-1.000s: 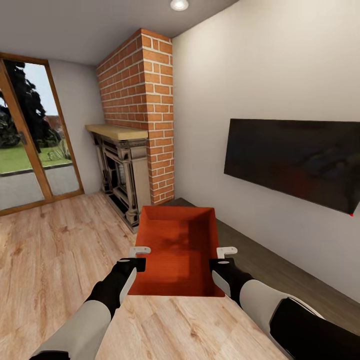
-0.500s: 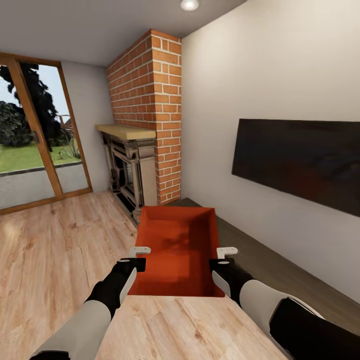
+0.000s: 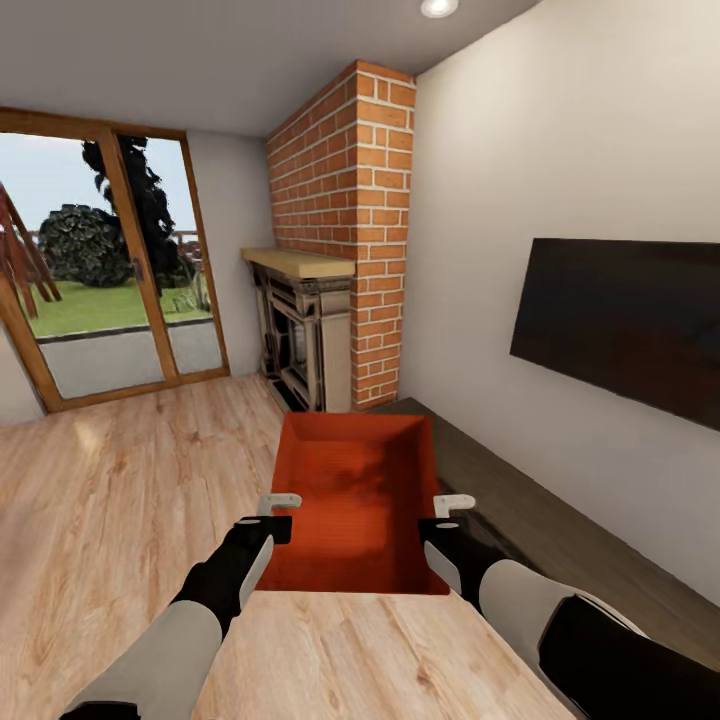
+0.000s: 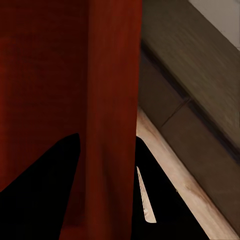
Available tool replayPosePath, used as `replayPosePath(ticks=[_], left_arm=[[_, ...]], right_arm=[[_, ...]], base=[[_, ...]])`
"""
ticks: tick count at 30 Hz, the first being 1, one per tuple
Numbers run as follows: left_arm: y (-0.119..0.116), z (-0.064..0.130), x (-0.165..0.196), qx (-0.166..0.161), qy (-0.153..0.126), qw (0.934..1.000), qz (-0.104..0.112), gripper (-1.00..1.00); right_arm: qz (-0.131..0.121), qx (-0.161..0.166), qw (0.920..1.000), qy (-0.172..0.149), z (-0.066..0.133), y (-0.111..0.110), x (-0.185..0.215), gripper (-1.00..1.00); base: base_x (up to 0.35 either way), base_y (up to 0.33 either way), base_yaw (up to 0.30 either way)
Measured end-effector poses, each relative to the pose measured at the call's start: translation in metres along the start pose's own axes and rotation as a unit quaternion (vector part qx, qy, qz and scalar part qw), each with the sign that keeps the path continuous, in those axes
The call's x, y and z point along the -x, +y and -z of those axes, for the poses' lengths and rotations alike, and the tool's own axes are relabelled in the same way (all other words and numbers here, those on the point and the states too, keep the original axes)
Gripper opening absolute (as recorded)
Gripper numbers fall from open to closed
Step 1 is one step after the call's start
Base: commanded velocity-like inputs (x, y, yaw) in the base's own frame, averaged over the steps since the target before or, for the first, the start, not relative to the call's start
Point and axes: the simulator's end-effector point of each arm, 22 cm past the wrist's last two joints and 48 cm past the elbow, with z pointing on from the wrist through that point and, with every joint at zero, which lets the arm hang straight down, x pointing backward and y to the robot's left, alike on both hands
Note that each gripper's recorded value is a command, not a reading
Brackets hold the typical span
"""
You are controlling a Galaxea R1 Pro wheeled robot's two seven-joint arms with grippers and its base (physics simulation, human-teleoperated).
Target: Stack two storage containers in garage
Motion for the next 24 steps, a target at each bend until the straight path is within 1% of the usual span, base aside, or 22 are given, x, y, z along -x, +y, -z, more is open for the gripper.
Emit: replayPosePath(ticks=[24], left_arm=[[-0.0004, -0.0055, -0.0077, 0.000, 0.008, 1.0000, 0.000, -1.00]], right_arm=[[0.002, 0.001, 1.0000, 0.007, -0.0051, 0.0016, -0.0080, -1.00]], base=[[0.000, 0.000, 0.273]])
